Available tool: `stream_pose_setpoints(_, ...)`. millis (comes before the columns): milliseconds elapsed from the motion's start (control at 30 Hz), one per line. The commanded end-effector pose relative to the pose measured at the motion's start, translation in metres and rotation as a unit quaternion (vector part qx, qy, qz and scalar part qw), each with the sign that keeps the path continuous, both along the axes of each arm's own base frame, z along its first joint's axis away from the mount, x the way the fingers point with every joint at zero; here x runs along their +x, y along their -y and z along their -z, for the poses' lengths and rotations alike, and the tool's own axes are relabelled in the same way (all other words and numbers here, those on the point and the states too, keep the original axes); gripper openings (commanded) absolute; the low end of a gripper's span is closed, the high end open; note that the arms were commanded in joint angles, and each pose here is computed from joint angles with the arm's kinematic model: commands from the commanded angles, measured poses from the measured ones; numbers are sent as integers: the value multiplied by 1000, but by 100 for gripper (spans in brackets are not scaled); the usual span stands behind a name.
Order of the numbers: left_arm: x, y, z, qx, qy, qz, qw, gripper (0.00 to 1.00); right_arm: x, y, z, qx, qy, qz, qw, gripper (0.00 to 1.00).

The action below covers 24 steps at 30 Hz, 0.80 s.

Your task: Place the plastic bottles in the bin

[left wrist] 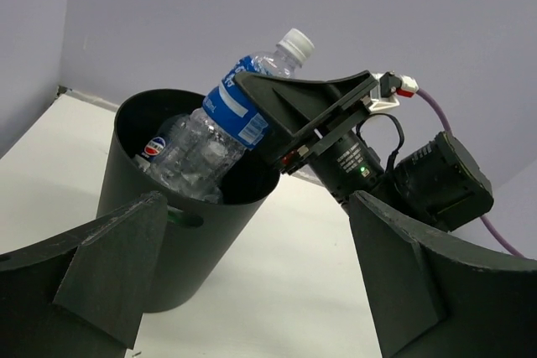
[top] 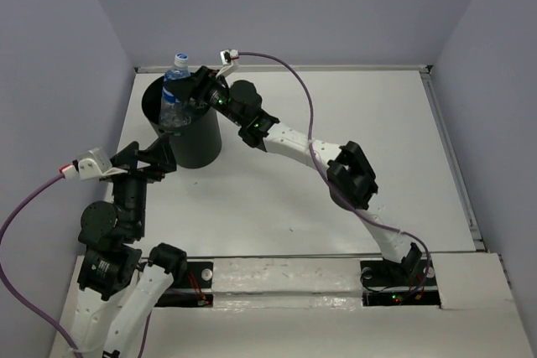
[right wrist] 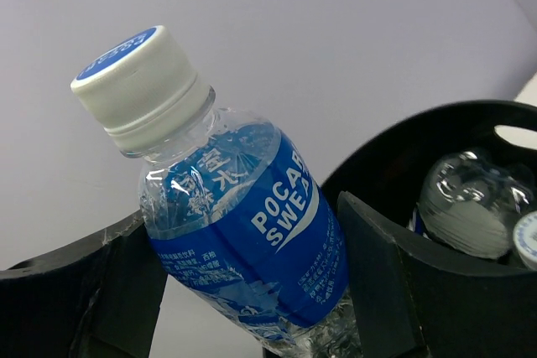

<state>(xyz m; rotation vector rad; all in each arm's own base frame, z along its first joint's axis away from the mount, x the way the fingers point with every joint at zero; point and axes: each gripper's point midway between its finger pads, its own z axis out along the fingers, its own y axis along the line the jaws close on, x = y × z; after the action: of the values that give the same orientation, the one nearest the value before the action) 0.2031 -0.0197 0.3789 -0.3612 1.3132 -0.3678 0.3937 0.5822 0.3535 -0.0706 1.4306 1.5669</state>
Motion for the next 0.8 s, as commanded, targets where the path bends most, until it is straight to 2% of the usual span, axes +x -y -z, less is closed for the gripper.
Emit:
stream_pose_setpoints(0, -1, -5, -13, -7, 29, -11, 1000, 99, -20, 4, -71, 72, 58, -35, 995, 55)
stream_pose_setpoints(33, -1, -6, -13, -7, 28, -13, 999, 99, -23, 8, -93, 89, 71, -34, 993, 55)
stream_pose_setpoints(133, -1, -6, -13, -7, 28, -14, 999, 99, -17, 9, -93, 88, 62, -19, 994, 55)
stream_pose_setpoints(233, 0, -6, -13, -7, 27, -14, 1000, 99, -2, 6, -63, 70, 38, 9, 997, 55)
stream_pose_setpoints(433, 0, -5, -12, -6, 26, -13, 1000, 99, 8, -7, -10, 37, -7, 6, 999, 57)
stream_pose_setpoints(467, 0, -5, -13, -6, 27, -13, 1000, 99, 8, -8, -7, 34, -9, 4, 999, 59)
stream_pose_setpoints(567, 0, -5, -11, -5, 25, -14, 1000, 99, 9, -13, 1, 2, -4, 1, 1000, 83)
stream_pose_setpoints(600, 1, -6, -11, -5, 24, -16, 1000, 99, 9, -13, -2, -10, -2, 4, 1000, 94)
stream_pose_setpoints(667, 1, -7, -13, -6, 25, -17, 1000, 99, 10, -11, -5, -23, 6, 11, 1000, 100)
stream_pose_setpoints(733, 1, -7, -12, -5, 24, -18, 1000, 99, 10, -2, -17, -37, 21, 30, 999, 100)
stream_pose_setpoints(767, 1, -8, -12, -6, 24, -20, 999, 99, 10, 1, -8, -52, 19, 36, 998, 100)
